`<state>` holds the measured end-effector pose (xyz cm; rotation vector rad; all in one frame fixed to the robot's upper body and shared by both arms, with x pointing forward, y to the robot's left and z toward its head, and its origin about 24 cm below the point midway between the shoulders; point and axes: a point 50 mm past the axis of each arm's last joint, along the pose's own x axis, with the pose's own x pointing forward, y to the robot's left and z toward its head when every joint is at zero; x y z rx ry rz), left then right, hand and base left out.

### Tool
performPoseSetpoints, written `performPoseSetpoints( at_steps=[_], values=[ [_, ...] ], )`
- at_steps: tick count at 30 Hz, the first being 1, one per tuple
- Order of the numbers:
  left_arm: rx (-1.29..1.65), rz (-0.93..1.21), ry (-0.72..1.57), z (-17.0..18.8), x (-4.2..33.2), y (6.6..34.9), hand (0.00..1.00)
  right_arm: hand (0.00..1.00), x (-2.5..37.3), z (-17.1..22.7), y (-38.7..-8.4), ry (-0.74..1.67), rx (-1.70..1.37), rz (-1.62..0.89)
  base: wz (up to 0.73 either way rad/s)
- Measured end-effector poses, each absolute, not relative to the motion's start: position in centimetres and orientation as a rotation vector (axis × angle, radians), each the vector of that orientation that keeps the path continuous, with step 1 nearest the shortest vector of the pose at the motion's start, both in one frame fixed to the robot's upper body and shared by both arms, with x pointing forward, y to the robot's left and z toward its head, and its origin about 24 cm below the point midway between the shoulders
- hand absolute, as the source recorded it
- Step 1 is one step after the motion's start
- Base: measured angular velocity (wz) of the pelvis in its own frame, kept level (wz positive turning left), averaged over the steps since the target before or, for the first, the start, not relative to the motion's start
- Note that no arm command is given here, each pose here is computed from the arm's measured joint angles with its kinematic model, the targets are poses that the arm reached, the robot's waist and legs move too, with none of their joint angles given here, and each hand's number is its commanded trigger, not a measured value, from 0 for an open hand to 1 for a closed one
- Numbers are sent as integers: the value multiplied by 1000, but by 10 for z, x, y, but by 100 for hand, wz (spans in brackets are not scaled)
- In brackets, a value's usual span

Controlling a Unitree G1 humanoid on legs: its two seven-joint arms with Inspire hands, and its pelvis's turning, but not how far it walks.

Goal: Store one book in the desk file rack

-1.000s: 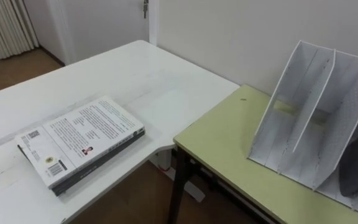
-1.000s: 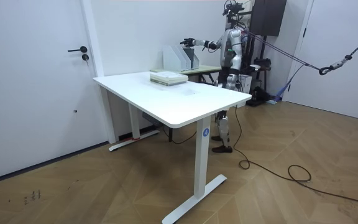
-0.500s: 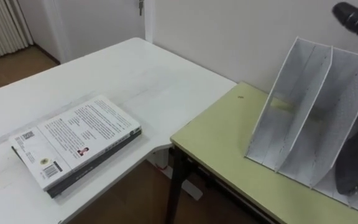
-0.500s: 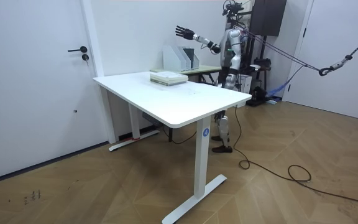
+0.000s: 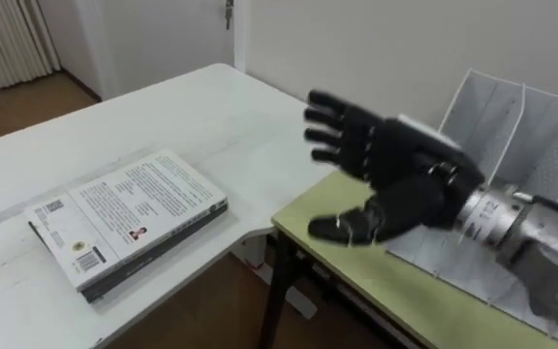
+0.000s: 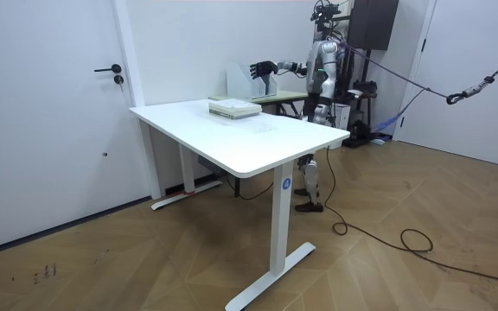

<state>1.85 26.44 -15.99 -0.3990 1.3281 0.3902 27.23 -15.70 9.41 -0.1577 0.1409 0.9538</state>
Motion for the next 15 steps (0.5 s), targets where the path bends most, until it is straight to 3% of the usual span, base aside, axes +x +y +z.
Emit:
performPoseSetpoints(
  at_steps=[7, 15],
  values=[
    [-407, 343, 1320, -159, 34, 263, 0, 0, 230, 20, -169, 511, -299, 1042, 0],
    [-448, 351, 1328, -162, 35, 255, 0, 0, 153, -88, -217, 1071, -174, 817, 1]
  ],
)
